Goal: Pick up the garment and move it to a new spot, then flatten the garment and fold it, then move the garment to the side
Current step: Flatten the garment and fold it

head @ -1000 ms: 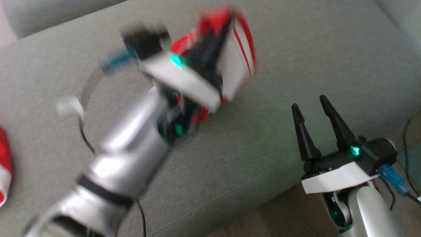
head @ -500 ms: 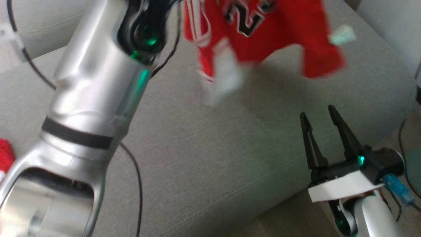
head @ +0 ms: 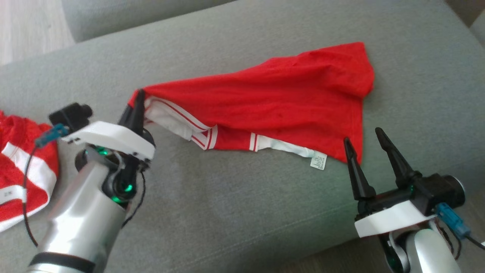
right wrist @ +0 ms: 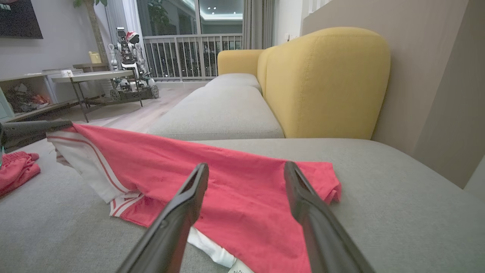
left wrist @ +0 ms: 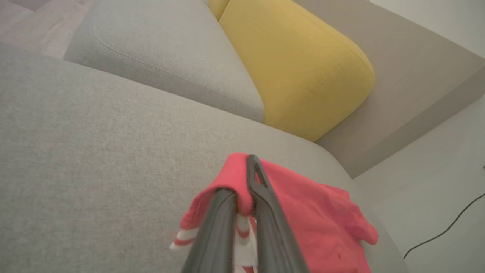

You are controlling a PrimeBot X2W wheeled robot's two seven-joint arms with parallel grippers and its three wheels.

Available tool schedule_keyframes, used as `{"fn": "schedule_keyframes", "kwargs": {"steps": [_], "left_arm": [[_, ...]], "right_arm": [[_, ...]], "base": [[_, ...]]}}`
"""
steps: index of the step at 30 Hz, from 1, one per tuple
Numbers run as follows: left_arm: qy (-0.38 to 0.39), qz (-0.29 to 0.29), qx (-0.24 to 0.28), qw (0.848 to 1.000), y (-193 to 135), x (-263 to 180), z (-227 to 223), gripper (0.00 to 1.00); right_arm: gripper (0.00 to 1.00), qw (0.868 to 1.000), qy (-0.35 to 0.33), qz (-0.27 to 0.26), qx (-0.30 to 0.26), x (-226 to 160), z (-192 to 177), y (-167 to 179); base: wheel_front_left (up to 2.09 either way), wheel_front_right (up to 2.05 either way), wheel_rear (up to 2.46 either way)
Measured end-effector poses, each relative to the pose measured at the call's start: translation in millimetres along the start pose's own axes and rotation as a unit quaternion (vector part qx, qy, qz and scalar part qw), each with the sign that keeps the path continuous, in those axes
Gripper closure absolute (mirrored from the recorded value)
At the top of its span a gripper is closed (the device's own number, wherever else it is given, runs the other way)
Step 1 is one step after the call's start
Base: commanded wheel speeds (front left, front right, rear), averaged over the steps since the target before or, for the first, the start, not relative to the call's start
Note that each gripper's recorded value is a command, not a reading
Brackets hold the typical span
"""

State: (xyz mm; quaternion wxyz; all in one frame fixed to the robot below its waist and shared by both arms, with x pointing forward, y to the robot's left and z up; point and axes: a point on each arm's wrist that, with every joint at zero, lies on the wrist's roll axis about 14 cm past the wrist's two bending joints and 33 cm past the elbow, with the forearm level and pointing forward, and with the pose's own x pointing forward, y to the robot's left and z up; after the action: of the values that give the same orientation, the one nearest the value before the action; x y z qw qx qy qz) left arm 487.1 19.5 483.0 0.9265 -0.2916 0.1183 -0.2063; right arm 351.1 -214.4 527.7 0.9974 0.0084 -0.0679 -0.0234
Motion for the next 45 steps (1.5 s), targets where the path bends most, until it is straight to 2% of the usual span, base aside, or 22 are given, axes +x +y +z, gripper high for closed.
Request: {"fn": "schedule_keyframes", "kwargs": {"steps": [2, 3, 4, 5, 7, 11, 13, 15, 22, 29, 36, 41, 42, 43, 45], "left_arm": [[-0.012, -0.001, -0.006, 1.0, 6.5, 0.4, 7.1, 1.0], [-0.014, -0.003, -0.007, 1.0, 8.4, 0.5, 8.5, 0.72], [-0.014, -0.006, -0.003, 1.0, 10.2, 0.3, 9.2, 0.34], [-0.016, -0.007, -0.001, 1.0, 12.3, 0.2, 10.2, 0.0], [-0.019, -0.007, 0.002, 1.0, 14.7, 0.0, 10.8, 0.0], [-0.055, -0.024, 0.058, 0.997, 11.8, 1.7, 31.9, 0.0], [-0.092, -0.014, 0.087, 0.992, 12.3, -1.4, 49.4, 0.0], [-0.109, 0.01, 0.098, 0.989, 18.2, -10.8, 47.5, 0.0], [-0.028, 0.058, 0.094, 0.993, 29.5, -58.5, -42.4, 0.0], [0.015, 0.047, 0.113, 0.992, 24.7, -55.5, -69.4, 0.0], [0.063, 0.01, 0.104, 0.992, 6.5, -35.5, -96.6, 0.0], [0.083, 0.02, 0.11, 0.99, 10.0, -18.9, -104.7, 0.0], [0.084, 0.024, 0.112, 0.99, 11.5, -17.2, -105.3, 0.16], [0.085, 0.026, 0.114, 0.99, 12.4, -15.7, -105.3, 0.16], [0.085, 0.025, 0.115, 0.989, 12.4, -13.2, -105.2, 0.62]], "right_arm": [[0.0, 1.0, 0.009, 0.007, -0.001, 3.5, -6.6, 4.4], [0.0, 1.0, 0.011, 0.01, 0.0, 5.6, -8.5, 6.2], [0.0, 1.0, 0.013, 0.013, 0.0, 7.9, -10.2, 8.3], [0.0, 1.0, 0.015, 0.017, 0.001, 10.1, -11.8, 10.4], [0.0, 1.0, 0.017, 0.02, 0.001, 12.2, -13.3, 12.5], [0.0, 0.999, 0.028, 0.027, 0.003, 17.1, -21.9, 16.8], [0.0, 0.999, 0.033, 0.03, 0.004, 18.8, -26.3, 18.9], [0.0, 0.999, 0.038, 0.033, 0.005, 20.5, -30.3, 20.9], [0.0, 0.998, 0.048, 0.04, 0.012, 25.9, -38.9, 26.5], [0.0, 0.998, 0.042, 0.046, 0.012, 31.6, -36.0, 29.8], [0.0, 0.998, 0.043, 0.037, 0.008, 29.5, -35.5, 24.0], [0.0, 0.998, 0.049, 0.026, 0.004, 28.5, -38.6, 16.1], [0.0, 0.998, 0.05, 0.025, 0.003, 28.2, -39.2, 15.1], [0.0, 0.998, 0.051, 0.023, 0.003, 27.9, -39.6, 14.3], [0.0, 0.998, 0.051, 0.021, 0.002, 27.6, -40.1, 12.8]], "base": [[0.0, 0.0, 0.0], [0.0, 0.0, 0.0], [0.0, 0.0, 0.0], [0.0, 0.0, 0.0], [0.0, 0.0, 0.0], [0.0, 0.0, 0.0], [0.0, 0.0, 0.0], [0.0, 0.0, 0.0], [0.0, 0.0, 0.0], [0.0, 0.0, 0.0], [0.0, 0.0, 0.0], [0.0, 0.0, 0.0], [0.0, 0.0, 0.0], [0.0, 0.0, 0.0], [0.0, 0.0, 0.0]]}}
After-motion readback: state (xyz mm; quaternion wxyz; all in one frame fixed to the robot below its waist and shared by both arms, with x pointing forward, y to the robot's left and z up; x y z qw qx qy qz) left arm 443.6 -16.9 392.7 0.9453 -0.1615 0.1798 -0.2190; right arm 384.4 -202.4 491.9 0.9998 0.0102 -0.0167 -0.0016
